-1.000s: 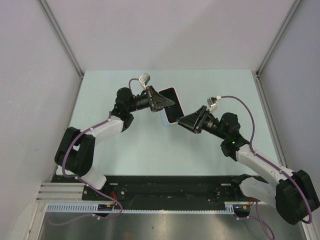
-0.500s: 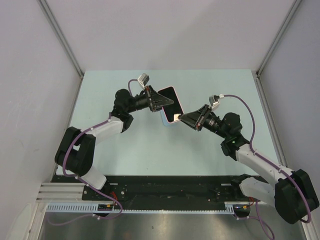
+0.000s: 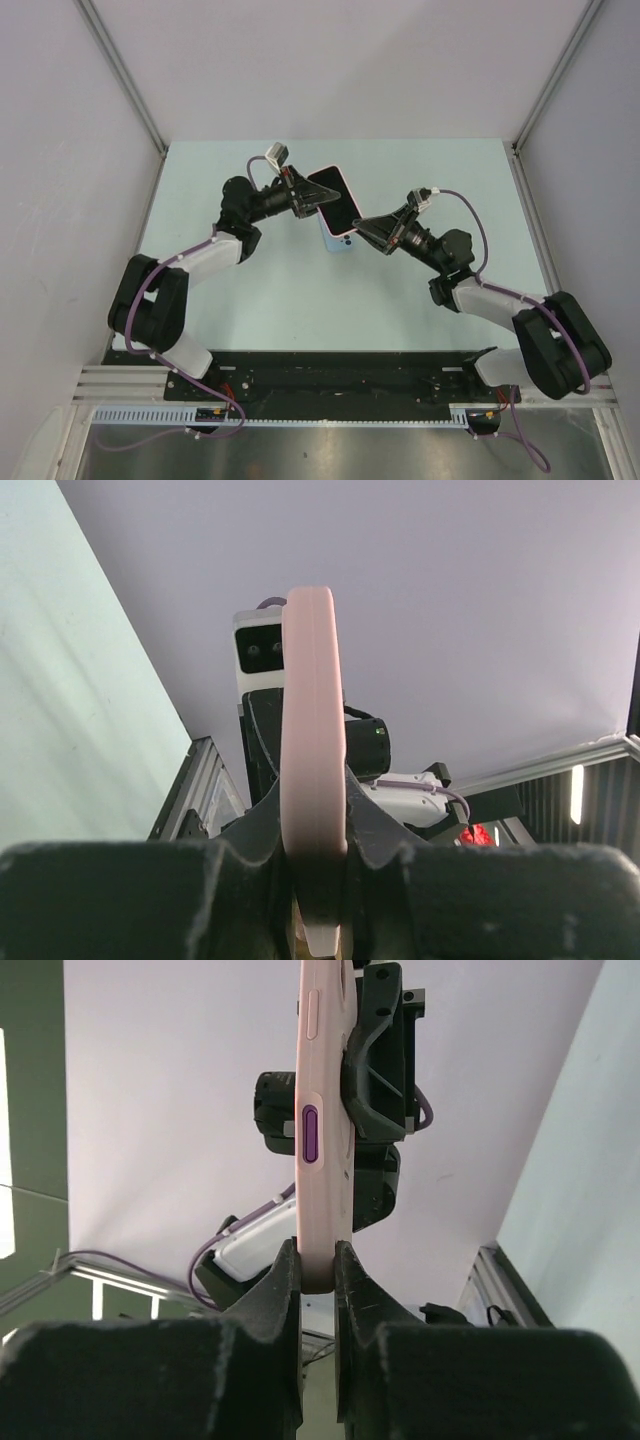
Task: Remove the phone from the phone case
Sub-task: Remove the phone case from the phone.
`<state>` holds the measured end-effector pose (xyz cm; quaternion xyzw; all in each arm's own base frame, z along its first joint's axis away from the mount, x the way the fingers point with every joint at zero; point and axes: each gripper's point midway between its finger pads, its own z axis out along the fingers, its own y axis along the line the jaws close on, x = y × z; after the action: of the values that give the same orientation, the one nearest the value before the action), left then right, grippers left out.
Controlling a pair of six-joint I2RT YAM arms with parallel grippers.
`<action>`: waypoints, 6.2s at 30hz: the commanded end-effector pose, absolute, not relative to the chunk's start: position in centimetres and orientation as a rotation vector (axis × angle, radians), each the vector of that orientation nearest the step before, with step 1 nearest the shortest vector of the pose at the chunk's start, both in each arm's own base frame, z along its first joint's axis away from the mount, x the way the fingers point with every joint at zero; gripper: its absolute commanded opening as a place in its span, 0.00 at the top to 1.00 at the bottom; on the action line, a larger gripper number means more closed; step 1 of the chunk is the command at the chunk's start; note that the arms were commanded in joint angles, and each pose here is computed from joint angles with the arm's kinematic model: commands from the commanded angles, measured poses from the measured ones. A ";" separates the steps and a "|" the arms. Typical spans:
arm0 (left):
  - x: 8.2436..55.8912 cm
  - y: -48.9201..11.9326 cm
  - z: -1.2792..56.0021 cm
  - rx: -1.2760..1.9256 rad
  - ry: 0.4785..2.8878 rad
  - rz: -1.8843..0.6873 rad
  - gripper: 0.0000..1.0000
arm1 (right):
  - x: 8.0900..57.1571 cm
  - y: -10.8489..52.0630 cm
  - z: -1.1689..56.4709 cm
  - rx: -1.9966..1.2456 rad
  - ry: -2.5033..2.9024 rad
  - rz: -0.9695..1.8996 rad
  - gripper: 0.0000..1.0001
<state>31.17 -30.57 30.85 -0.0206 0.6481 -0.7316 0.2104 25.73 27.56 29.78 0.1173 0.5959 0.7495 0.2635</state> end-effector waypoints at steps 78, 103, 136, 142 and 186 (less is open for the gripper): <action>25.2 -27.5 49.6 0.330 1.133 -2.067 1.00 | 21.7 21.3 48.4 0.324 0.702 2.407 1.00; 19.3 -24.7 56.1 0.453 0.888 -2.116 1.00 | 23.3 25.8 48.5 0.317 0.749 2.462 1.00; 18.1 -24.6 55.7 0.421 0.889 -2.258 1.00 | 30.3 32.4 30.7 0.143 1.803 1.333 0.96; 18.7 -25.4 54.8 0.417 0.949 -2.239 1.00 | 29.8 33.8 31.1 0.021 1.822 1.350 0.81; 27.0 -30.9 37.3 0.174 1.567 -2.114 0.00 | 30.3 21.9 30.9 0.315 1.724 1.210 1.00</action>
<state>28.46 -31.55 35.76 0.0056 0.5913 -0.7795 0.2066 27.45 27.67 30.90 0.0384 0.7104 0.5617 0.4223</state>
